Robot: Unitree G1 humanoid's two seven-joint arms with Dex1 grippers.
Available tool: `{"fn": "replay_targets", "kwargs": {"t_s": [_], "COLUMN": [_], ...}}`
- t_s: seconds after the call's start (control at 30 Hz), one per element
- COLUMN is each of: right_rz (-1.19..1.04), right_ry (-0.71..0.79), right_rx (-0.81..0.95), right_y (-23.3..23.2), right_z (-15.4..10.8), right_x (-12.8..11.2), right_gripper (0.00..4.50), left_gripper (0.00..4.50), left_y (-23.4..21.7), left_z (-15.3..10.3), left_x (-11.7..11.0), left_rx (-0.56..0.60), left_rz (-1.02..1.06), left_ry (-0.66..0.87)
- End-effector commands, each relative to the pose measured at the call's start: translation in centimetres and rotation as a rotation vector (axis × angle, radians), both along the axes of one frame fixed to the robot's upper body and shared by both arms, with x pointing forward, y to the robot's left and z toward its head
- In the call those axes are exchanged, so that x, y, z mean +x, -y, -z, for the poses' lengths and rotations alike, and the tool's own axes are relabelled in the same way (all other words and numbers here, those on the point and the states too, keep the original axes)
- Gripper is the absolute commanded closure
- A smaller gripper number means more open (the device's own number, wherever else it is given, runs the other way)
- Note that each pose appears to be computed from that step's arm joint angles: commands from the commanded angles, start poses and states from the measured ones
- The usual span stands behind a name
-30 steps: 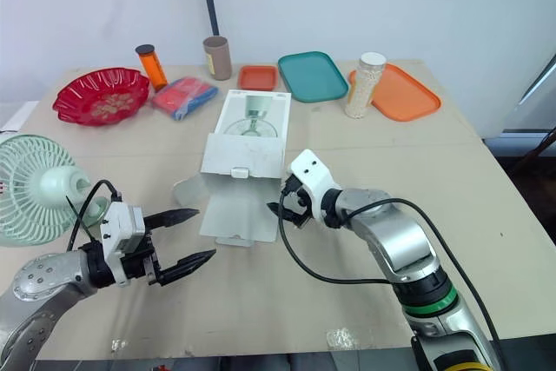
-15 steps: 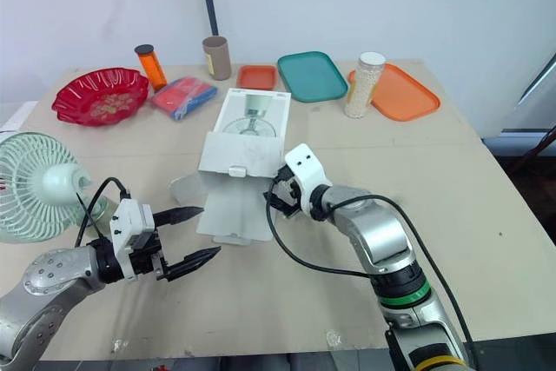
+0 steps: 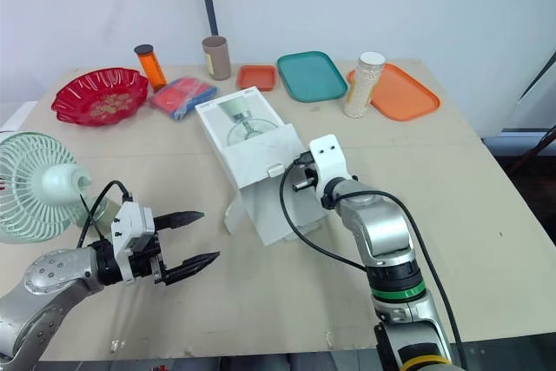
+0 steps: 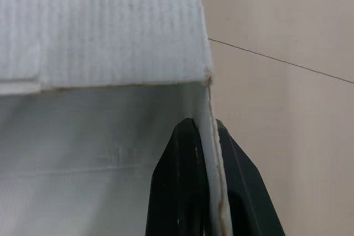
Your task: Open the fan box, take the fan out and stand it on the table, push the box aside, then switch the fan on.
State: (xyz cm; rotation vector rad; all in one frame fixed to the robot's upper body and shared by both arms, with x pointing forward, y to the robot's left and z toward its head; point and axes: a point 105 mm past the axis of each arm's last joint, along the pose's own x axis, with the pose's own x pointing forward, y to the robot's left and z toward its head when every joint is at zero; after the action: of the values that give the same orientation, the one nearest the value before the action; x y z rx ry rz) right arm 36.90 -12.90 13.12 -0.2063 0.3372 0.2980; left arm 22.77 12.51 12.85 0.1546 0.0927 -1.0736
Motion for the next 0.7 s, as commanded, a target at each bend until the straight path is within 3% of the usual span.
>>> {"fn": "replay_targets", "kwargs": {"t_s": [0.03, 0.2, 0.47, 0.57, 0.67, 0.7], "right_rz": [0.155, 0.232, 0.453, 0.602, 0.642, 0.64], "right_ry": [0.039, 0.031, 0.018, 0.012, 0.024, 0.028], "right_rx": [0.002, 0.005, -0.01, -0.045, -0.07, -0.061], "right_y": [3.3, 5.5, 11.4, 15.7, 17.2, 17.2], "right_z": [-0.9, -0.7, -1.1, -1.2, -1.5, -1.7], "right_x": [0.3, -1.2, -5.1, -7.5, -8.2, -8.2], "right_gripper": [4.46, 4.46, 4.46, 4.46, 4.46, 4.22], "left_gripper": [0.0, 0.0, 0.0, 0.0, 0.0, 0.0], "left_y": [0.0, 0.0, 0.3, 1.1, 1.8, 2.0], "left_z": [-0.1, 0.2, 0.7, 0.8, 0.6, 0.6], "left_x": [-0.1, 0.0, 0.5, 0.9, 1.1, 1.2], "left_rx": [0.017, 0.023, 0.023, 0.019, 0.014, 0.014], "left_rz": [0.024, 0.05, 0.106, 0.136, 0.163, 0.174], "left_ry": [0.013, 0.002, -0.009, -0.003, 0.001, 0.004]}}
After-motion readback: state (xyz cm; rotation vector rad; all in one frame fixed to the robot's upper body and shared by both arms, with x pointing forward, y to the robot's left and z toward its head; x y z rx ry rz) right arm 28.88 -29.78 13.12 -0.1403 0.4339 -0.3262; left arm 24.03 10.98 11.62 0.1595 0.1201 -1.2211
